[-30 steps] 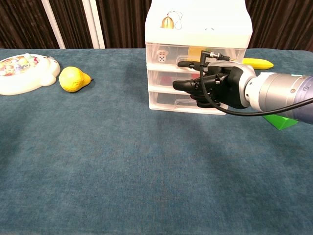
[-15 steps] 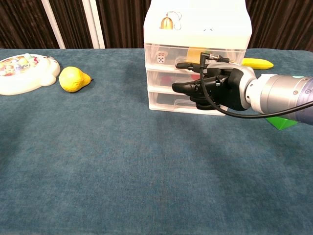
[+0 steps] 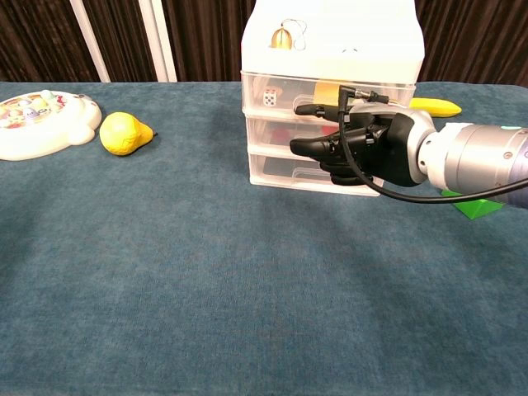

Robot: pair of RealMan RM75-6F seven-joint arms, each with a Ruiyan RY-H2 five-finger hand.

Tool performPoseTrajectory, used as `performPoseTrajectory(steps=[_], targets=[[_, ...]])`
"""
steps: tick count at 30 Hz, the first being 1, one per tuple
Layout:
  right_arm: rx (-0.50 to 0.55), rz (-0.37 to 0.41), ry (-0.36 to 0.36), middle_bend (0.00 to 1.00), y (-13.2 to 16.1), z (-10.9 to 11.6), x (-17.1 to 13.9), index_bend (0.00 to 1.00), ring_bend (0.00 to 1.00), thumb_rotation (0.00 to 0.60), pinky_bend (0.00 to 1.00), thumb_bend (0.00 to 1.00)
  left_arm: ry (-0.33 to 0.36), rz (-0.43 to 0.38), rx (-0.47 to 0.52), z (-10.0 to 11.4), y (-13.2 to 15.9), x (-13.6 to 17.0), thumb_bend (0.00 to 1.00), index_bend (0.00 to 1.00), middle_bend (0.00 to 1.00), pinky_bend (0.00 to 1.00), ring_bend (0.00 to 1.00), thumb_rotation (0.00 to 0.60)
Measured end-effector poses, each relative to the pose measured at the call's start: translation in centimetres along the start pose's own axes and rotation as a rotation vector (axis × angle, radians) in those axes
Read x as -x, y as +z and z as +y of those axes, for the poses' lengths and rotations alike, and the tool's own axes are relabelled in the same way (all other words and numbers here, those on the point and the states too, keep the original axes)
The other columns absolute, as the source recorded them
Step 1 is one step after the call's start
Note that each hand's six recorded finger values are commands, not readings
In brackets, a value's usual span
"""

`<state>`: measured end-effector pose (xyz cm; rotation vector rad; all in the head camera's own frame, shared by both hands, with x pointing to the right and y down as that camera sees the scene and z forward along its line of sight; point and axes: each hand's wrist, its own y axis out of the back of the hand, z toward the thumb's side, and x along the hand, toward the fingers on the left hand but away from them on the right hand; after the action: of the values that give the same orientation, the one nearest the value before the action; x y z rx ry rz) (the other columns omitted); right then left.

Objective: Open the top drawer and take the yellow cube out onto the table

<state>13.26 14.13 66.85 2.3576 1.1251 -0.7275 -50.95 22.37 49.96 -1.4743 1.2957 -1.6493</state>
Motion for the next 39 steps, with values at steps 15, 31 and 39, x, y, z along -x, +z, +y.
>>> performPoseTrajectory(steps=[15,31,39], targets=[[-0.012,-0.007,0.030,0.88,-0.3,-1.0,-0.9,0.01,0.90,0.600,0.98,0.42,0.000,0.003,-0.001,0.0,0.0,0.0,0.30,0.06,0.00,0.00,0.00,0.600],[-0.020,-0.011,0.011,0.88,-0.8,-0.8,-1.3,0.03,0.91,0.600,0.98,0.42,0.001,0.003,-0.001,0.0,0.0,0.0,0.30,0.06,0.00,0.00,0.00,0.600],[-0.021,-0.023,-0.026,0.88,-1.1,-0.6,-1.8,0.04,0.91,0.600,0.98,0.42,0.001,0.004,-0.002,0.0,0.0,0.0,0.30,0.06,0.00,0.00,0.00,0.600]])
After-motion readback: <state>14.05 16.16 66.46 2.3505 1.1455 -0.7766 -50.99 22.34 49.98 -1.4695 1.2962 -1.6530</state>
